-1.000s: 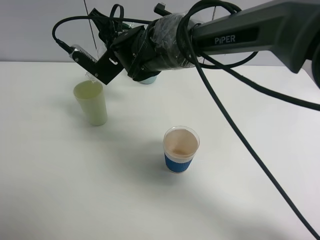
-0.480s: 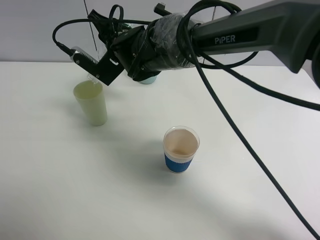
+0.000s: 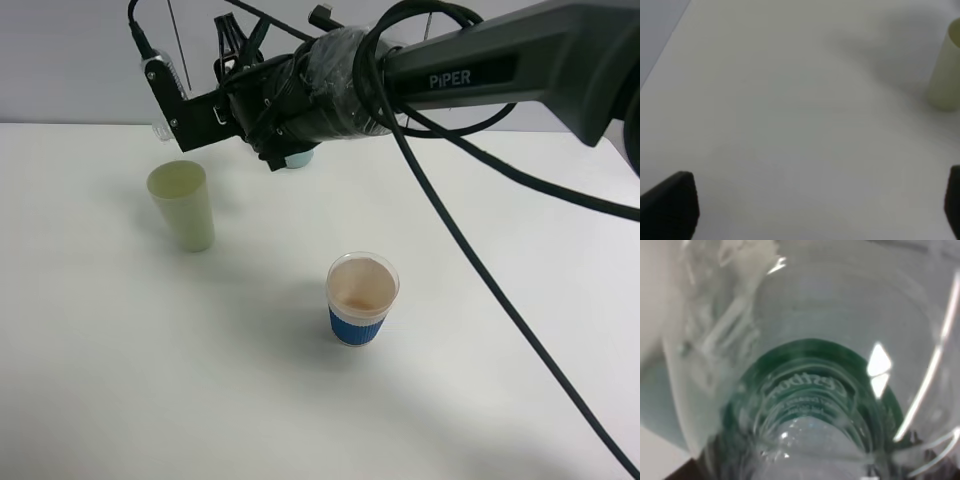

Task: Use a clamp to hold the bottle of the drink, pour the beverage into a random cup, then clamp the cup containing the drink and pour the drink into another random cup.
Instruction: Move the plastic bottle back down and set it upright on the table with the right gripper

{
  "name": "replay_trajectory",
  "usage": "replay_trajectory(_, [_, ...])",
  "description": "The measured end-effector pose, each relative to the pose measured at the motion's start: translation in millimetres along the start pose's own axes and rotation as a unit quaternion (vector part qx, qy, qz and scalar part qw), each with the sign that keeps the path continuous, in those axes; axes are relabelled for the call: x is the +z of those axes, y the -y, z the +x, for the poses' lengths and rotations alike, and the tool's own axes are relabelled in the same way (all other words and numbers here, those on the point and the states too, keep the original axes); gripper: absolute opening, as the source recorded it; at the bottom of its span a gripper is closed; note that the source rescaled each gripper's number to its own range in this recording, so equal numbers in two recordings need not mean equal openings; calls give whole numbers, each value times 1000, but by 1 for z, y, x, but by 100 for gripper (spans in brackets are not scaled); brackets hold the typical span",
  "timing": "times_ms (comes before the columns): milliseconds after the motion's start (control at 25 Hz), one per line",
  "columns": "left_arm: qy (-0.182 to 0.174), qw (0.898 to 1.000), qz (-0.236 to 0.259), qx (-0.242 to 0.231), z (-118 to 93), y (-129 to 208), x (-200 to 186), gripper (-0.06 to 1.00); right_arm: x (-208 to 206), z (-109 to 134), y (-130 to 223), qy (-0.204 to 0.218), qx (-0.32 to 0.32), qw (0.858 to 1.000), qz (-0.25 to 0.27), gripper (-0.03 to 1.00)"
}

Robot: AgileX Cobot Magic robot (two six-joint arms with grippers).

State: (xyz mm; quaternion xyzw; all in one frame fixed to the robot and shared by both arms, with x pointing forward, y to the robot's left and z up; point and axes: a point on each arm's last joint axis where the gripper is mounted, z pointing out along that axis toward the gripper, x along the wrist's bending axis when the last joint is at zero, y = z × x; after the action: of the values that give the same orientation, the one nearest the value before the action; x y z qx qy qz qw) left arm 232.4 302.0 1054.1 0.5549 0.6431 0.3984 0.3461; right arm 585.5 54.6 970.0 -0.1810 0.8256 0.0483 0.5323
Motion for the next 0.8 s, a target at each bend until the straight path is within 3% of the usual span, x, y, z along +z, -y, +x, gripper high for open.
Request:
replay_trajectory(200, [0,1000,0,0,0,0,0,100,0,6,0,-31,154,988,6,0])
replay_trajectory(360, [0,1000,0,0,0,0,0,100,0,10,2,-55,277,959,17,0])
replay_trajectory(600, [0,1000,0,0,0,0,0,100,-13,-4,9,-82,482,872,28,0])
replay_trajectory(800, [0,1000,0,0,0,0,0,100,-33,-29,17,-90,584,807,8,0])
